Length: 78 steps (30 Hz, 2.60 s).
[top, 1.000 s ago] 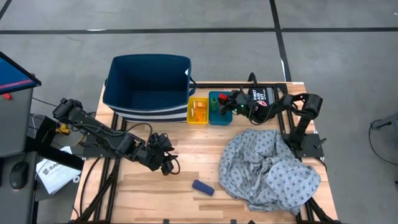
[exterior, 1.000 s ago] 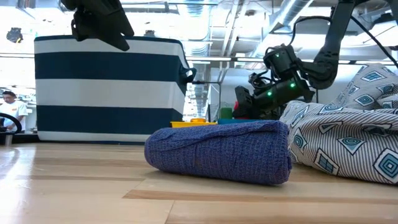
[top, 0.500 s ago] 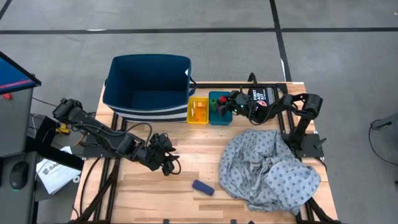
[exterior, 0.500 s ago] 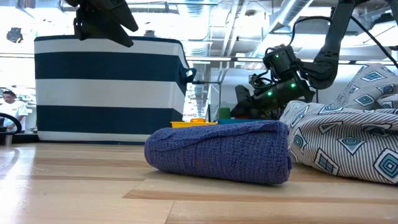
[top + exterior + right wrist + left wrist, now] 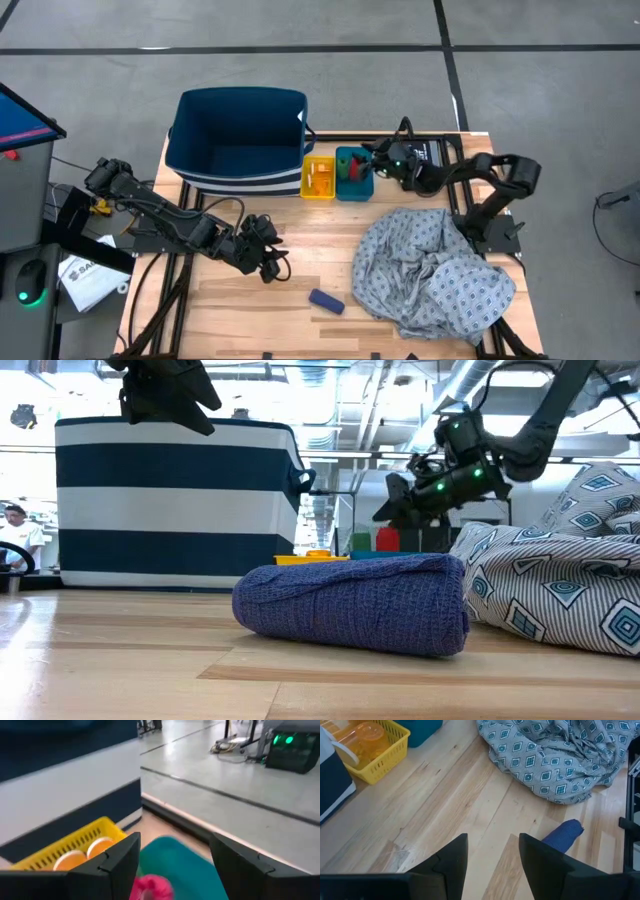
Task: Pick & place medical supplies in basket/bin
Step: Put the blue bandage into the right blue bin
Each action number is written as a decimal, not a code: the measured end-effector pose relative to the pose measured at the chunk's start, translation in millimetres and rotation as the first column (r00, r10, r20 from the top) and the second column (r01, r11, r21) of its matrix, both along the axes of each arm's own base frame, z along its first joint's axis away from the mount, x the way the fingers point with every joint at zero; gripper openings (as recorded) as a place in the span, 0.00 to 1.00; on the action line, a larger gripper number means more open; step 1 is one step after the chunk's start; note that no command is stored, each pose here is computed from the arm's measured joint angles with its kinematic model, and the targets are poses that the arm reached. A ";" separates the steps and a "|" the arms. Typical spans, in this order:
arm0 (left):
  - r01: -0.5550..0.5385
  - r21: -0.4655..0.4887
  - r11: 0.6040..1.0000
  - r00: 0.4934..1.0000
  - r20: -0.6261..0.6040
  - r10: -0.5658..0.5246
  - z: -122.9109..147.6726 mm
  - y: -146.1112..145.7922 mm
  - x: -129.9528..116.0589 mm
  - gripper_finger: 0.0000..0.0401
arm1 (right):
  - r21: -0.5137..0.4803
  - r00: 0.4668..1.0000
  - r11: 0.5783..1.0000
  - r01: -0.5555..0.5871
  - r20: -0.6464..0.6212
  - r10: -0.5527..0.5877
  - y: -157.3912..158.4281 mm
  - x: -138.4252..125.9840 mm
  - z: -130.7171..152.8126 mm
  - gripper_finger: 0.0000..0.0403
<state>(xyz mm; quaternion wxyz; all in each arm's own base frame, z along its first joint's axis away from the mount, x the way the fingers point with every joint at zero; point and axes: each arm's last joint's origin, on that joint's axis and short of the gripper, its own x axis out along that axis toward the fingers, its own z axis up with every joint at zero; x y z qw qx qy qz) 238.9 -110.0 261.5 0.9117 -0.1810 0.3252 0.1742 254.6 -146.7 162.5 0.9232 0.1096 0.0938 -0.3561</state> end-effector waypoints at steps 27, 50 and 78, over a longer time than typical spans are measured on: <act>0.221 0.101 0.970 0.966 -0.158 -0.204 -5.5 4.4 -3.2 0.42 | 0.536 0.823 0.625 -0.568 0.363 0.437 138.6 -58.6 96.0 0.51; 0.342 0.064 0.937 0.921 -0.223 -0.321 -10.4 -34.6 -33.9 0.42 | 0.664 0.632 0.476 -0.577 -0.007 0.775 252.6 31.1 116.5 0.46; 0.295 0.071 0.953 0.938 -0.212 -0.275 -23.0 -42.5 -45.7 0.42 | 0.803 0.546 0.539 -0.256 -0.339 0.766 331.6 165.4 21.6 0.69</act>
